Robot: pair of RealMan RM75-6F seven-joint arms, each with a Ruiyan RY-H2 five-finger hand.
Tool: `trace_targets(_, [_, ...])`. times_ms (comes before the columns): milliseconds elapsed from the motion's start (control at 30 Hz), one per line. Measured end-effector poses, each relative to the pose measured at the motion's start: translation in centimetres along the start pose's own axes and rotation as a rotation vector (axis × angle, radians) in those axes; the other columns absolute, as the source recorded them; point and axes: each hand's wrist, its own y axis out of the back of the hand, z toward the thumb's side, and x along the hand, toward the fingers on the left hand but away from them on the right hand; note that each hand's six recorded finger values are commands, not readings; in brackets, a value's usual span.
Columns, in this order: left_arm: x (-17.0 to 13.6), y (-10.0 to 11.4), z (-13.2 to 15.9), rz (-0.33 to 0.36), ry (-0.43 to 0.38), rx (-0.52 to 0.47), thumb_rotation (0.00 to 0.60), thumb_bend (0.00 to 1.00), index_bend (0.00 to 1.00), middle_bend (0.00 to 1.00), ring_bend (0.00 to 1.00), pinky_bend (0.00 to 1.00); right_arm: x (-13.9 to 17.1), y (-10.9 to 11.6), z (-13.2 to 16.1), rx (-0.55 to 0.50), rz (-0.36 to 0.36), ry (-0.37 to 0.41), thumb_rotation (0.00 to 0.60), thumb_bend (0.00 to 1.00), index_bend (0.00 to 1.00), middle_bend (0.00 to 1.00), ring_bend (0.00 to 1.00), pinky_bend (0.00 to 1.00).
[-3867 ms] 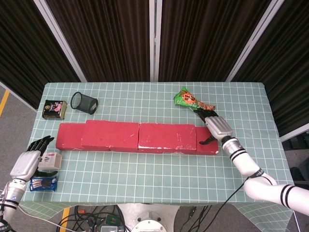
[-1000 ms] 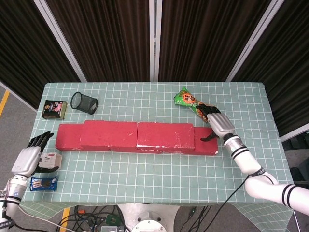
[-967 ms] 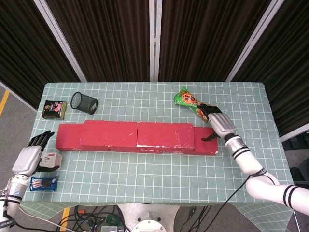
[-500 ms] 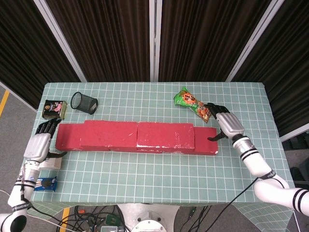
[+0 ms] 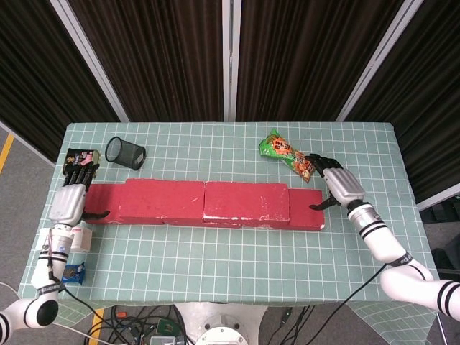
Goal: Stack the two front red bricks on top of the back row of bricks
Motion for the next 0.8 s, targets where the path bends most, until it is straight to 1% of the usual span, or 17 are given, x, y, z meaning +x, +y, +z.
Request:
trace_targets(200, [0.8, -0.5, 0.3, -0.015, 0.005, 0.001, 0.600, 0.02, 0.04, 0.00, 0.00, 0.00, 0.1, 0.1, -0.1, -0.001, -0.004, -0.002, 0.600, 0.01, 0.00, 0.00, 0.00, 0.00])
trace_targets(400, [0.8, -0.9, 0.8, -0.029, -0.008, -0.008, 0.600, 0.02, 0.04, 0.00, 0.00, 0.00, 0.1, 0.1, -0.6, -0.005, -0.003, -0.013, 0.600, 0.01, 0.00, 0.00, 0.00, 0.00])
trace_targets(800, [0.8, -0.9, 1.4, -0.030, -0.020, -0.021, 0.600, 0.02, 0.04, 0.00, 0.00, 0.00, 0.0, -0.5, -0.6, -0.011, 0.011, -0.011, 0.600, 0.01, 0.00, 0.00, 0.00, 0.00])
